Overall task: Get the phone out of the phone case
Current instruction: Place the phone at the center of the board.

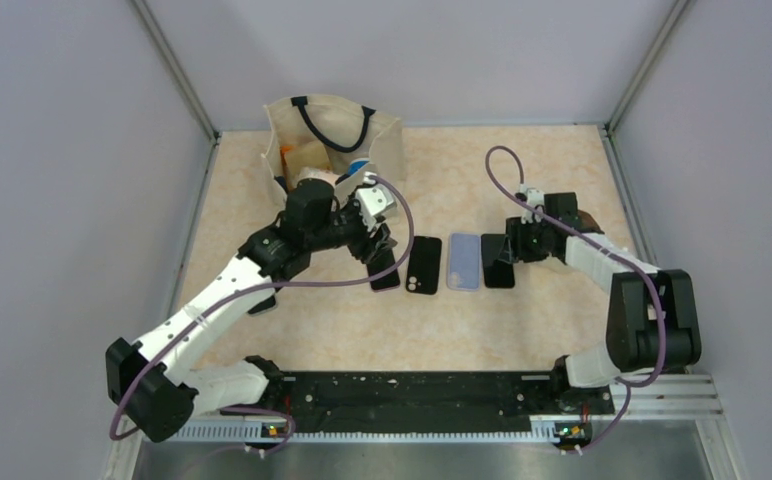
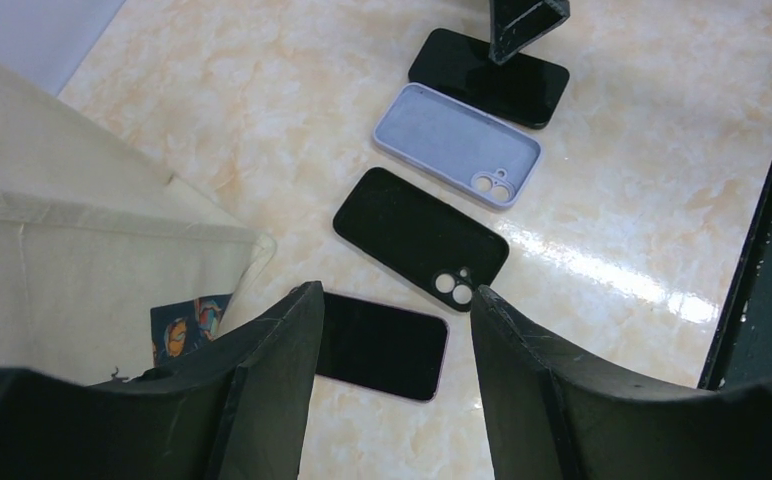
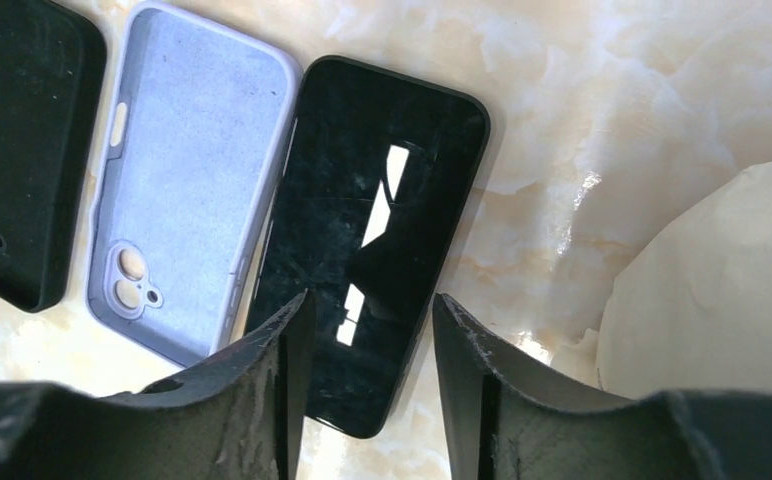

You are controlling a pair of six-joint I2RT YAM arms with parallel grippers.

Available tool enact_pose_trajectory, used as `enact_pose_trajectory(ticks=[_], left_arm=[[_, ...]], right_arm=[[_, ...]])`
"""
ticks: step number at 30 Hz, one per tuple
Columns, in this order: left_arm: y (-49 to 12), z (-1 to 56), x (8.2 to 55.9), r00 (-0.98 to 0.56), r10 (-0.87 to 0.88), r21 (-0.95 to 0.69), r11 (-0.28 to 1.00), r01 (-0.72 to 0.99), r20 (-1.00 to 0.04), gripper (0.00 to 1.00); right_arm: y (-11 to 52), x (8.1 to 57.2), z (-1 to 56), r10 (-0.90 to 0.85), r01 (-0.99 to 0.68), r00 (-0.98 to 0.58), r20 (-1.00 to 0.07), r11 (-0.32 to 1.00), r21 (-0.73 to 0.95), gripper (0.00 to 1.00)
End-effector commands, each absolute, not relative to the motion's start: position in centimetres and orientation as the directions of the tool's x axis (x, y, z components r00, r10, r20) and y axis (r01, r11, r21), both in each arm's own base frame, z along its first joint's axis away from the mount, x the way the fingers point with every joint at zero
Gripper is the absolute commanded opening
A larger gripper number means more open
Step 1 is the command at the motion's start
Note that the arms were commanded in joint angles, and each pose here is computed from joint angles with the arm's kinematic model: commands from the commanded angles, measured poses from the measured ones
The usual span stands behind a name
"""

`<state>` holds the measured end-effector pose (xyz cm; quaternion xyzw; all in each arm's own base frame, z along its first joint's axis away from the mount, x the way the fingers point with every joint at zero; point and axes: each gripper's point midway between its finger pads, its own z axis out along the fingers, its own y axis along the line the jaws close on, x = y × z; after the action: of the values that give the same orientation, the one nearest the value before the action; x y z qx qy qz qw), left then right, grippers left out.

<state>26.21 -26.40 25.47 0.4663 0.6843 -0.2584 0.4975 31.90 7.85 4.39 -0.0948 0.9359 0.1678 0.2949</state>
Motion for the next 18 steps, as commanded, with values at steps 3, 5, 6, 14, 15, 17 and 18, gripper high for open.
enact_pose_trajectory(ticks=[3,5,6,14,15,17,18], left_arm=[[-23.4,25.7,27.6,-0.038,0.450,0.232,0.529,0.816,-0.892,0.62],[-21.9,25.5,28.1,-0.057,0.480,0.260,0.567,0.782,-0.875,0.62],[-21.2,25.4,28.2,-0.066,0.491,0.270,0.581,0.768,-0.869,0.63],[-14.4,23.7,27.9,-0.141,0.613,0.356,0.613,0.705,-0.777,0.70],[-13.4,23.4,28.0,-0.166,0.614,0.350,0.628,0.695,-0.772,0.71],[-11.4,22.6,27.9,-0.213,0.623,0.339,0.644,0.686,-0.752,0.72],[-10.4,22.1,28.0,-0.244,0.626,0.335,0.659,0.674,-0.741,0.73]], right_arm=[[8.9,33.5,9.2,-0.115,-0.371,-0.695,-0.710,0.903,0.216,0.53],[9.4,33.7,10.7,-0.125,-0.405,-0.658,-0.743,0.890,0.209,0.57],[9.6,33.8,11.6,-0.129,-0.422,-0.636,-0.761,0.884,0.202,0.58],[11.0,34.2,19.0,-0.171,-0.542,-0.400,-0.901,0.836,0.082,0.70],[11.1,34.2,19.9,-0.173,-0.549,-0.375,-0.911,0.833,0.067,0.71],[11.2,34.2,21.3,-0.177,-0.561,-0.331,-0.927,0.827,0.043,0.75],[11.3,34.1,21.9,-0.177,-0.567,-0.306,-0.936,0.823,0.030,0.77]])
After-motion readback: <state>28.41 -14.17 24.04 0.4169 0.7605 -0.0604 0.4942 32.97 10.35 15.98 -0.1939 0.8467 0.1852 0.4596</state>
